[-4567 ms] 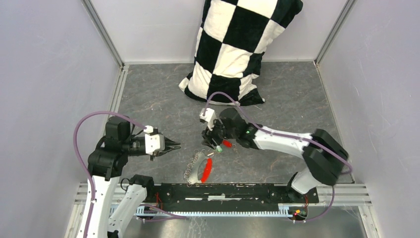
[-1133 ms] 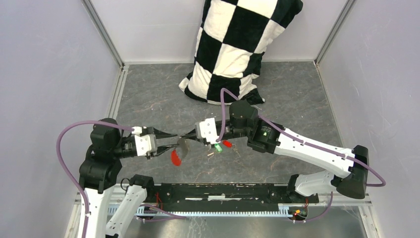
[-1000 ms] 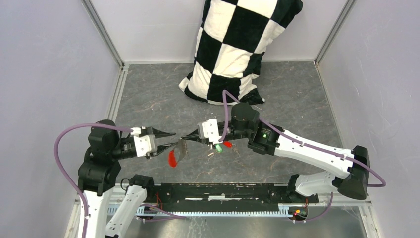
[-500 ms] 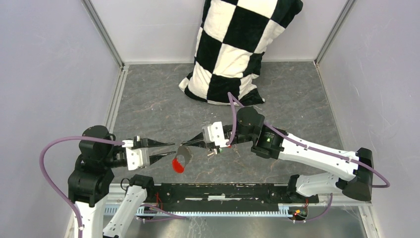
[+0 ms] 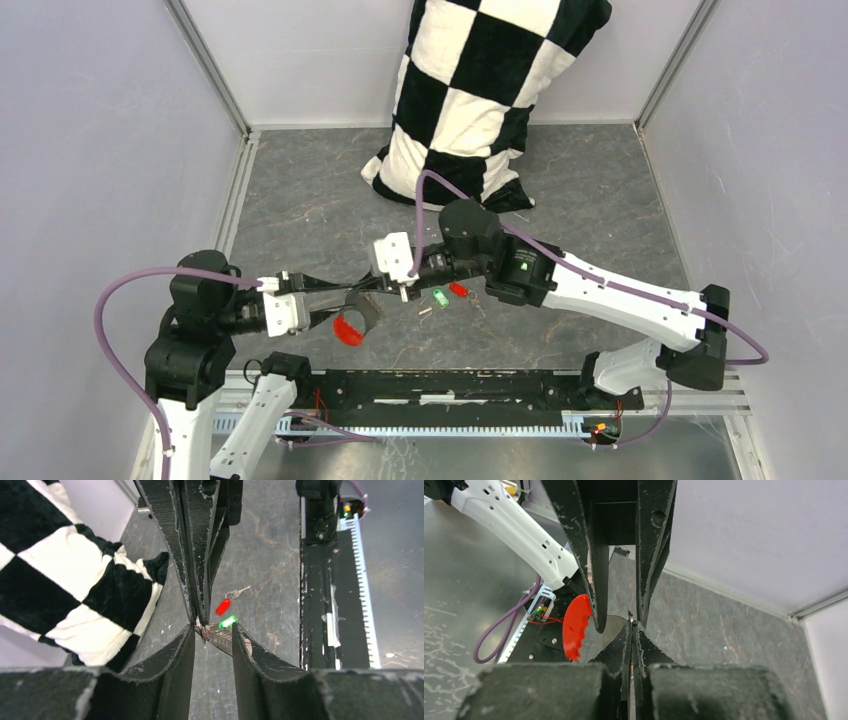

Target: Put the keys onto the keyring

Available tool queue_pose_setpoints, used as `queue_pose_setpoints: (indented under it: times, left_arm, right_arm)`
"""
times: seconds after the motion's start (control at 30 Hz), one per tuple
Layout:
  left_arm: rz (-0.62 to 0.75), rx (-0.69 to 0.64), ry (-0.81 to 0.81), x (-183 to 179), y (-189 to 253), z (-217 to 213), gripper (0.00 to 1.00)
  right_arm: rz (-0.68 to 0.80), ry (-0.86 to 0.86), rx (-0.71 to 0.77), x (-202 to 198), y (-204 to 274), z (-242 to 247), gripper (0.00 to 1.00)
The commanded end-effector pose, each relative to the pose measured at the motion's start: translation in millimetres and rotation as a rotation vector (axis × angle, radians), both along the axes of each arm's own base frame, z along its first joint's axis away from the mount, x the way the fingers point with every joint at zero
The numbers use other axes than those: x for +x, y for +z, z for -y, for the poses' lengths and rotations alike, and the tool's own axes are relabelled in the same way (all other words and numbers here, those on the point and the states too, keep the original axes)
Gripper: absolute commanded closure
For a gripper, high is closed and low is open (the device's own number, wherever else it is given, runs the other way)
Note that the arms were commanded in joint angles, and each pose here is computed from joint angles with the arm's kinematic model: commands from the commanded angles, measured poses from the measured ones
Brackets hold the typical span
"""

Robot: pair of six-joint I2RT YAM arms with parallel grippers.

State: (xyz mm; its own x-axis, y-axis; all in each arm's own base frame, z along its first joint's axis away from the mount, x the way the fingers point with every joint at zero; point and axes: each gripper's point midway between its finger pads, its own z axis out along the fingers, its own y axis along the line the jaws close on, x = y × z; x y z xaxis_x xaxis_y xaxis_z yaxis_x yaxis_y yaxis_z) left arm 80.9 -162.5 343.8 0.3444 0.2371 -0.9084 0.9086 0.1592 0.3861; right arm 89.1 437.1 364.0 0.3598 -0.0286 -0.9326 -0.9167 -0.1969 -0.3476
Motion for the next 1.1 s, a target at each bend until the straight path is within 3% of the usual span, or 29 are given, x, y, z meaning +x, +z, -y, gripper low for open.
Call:
queue_pose_setpoints:
  times: [0.0,0.4,0.6,1.07]
  left_arm:
    - [0.037,0.063,0.023,11,-16,-5,0.60]
    - [0.043,0.100,0.020,10,-24,-8,0.60]
    - [0.053,0.108,0.038,16,-24,-9,0.62]
    - [-0.005,0.109,0.036,18,-33,-8,0.80]
  right_arm:
    - [-0.030,-0.044,-0.068,5,14,-6,1.00]
    - [-0.119,-0.129,-0.333,12,-13,-10,0.99]
    - [-0.110,-0.117,-0.343,7,-15,-7,1.00]
    - [-0.111,-0.101,-0.305,0,-7,-14,1.00]
